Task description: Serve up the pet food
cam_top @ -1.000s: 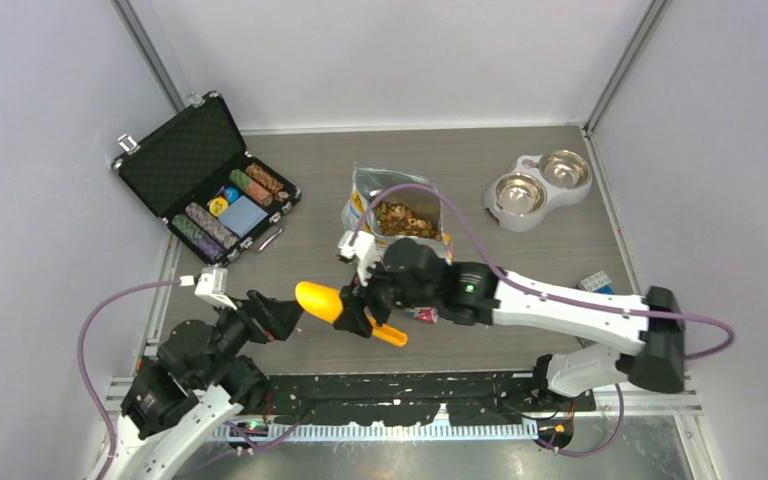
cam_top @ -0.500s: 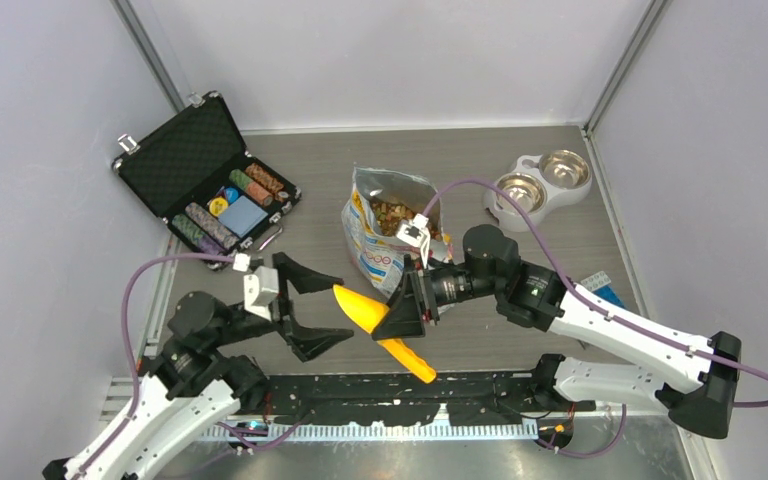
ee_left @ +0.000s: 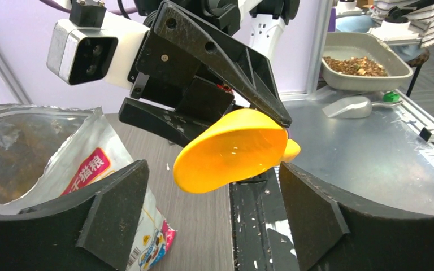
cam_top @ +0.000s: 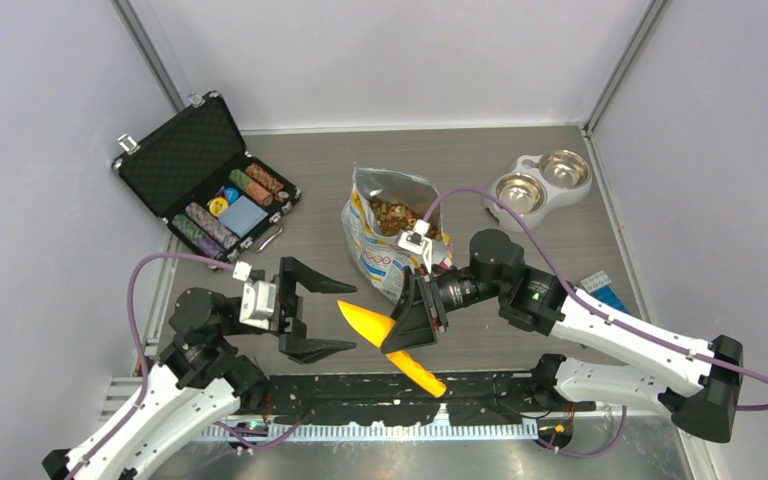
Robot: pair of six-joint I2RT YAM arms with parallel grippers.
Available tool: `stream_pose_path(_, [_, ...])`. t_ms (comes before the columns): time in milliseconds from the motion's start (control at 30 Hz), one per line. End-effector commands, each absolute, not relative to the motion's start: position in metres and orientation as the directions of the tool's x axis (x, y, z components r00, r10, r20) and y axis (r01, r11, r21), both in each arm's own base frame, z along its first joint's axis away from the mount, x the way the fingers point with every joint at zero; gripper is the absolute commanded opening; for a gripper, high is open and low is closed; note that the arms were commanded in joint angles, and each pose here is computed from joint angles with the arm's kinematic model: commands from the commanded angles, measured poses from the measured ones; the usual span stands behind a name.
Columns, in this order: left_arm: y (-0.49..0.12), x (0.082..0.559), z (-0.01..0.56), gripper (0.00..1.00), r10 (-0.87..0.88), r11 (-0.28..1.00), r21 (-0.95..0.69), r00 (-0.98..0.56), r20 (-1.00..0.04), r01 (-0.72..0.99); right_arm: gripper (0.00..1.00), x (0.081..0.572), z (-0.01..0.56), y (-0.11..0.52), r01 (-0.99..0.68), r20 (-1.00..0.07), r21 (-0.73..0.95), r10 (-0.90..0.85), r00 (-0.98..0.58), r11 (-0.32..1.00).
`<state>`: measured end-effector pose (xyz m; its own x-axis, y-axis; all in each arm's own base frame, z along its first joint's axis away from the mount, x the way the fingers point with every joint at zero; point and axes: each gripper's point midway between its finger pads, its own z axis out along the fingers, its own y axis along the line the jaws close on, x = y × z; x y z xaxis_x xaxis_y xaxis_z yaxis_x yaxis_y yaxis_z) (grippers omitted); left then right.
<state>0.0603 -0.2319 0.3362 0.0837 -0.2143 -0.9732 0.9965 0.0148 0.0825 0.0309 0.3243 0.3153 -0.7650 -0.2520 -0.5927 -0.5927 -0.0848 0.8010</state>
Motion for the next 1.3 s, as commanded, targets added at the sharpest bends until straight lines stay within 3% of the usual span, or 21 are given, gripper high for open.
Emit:
stream_pose_path(0, [-0.237,0.059,0.354,0.81,-0.263,-0.019,0.074,0.067,-0.963,0.997,0.05,0.027,0.329,0.324,-0.608,-0.628,0.778,-0.245,-0.739,-0.159])
stream_pose_path(333, [-0.25,0.065,0.356,0.69,-0.248,-0.064,0.015,-0.001,-0.969,0.998,0.05,0.028,0.32,0.329,-0.599,-0.615,0.787,-0.27,-0.741,-0.148])
stream_pose_path(533, [-0.246,0.046,0.355,0.32,-0.26,-0.141,0.103,0.064,-0.963,0.985,0.05,0.03,0.316,0.331,-0.599,-0.612,0.789,-0.271,-0.743,-0.139])
stream_pose_path(667, [-0.243,0.042,0.354,0.21,-0.285,-0.138,0.131,0.087,-0.955,0.982,0.08,0.03,0.317,0.331,-0.598,-0.611,0.79,-0.269,-0.744,-0.139])
stream_pose_path(767, [-0.241,0.041,0.356,0.0,-0.3,-0.125,0.134,0.091,-0.949,0.983,0.1,0.03,0.318,0.33,-0.598,-0.61,0.79,-0.266,-0.746,-0.134])
stream_pose_path(933, [-0.238,0.043,0.361,0.0,-0.337,-0.081,0.117,0.083,-0.938,0.99,0.16,0.029,0.32,0.328,-0.605,-0.619,0.784,-0.259,-0.742,-0.138])
stream_pose_path(1000, [-0.237,0.052,0.365,0.0,-0.353,-0.025,0.061,0.049,-0.934,0.998,0.31,0.03,0.321,0.327,-0.611,-0.624,0.78,-0.252,-0.74,-0.136])
stream_pose_path(1033, [-0.236,0.058,0.366,0.0,-0.358,0.007,0.026,0.027,-0.933,1.0,0.53,0.031,0.322,0.327,-0.618,-0.628,0.776,-0.244,-0.739,-0.129])
stream_pose_path(1067, [-0.236,0.062,0.367,0.0,-0.361,0.03,-0.002,0.009,-0.932,1.0,0.64,0.032,0.325,0.326,-0.637,-0.648,0.76,-0.232,-0.725,-0.131])
stream_pose_path(1167, [-0.232,0.071,0.366,0.0,-0.374,0.085,-0.086,-0.048,-0.926,0.993,0.85,0.041,0.332,0.321,-0.687,-0.689,0.722,-0.175,-0.704,-0.077])
stream_pose_path(1200, [-0.23,0.073,0.364,0.0,-0.378,0.1,-0.11,-0.064,-0.924,0.989,0.98,0.044,0.337,0.32,-0.713,-0.714,0.697,-0.151,-0.684,-0.07])
stream_pose_path(1267, [-0.227,0.073,0.364,0.0,-0.387,0.11,-0.147,-0.094,-0.917,0.983,0.96,0.054,0.347,0.314,-0.755,-0.754,0.655,-0.082,-0.651,-0.028])
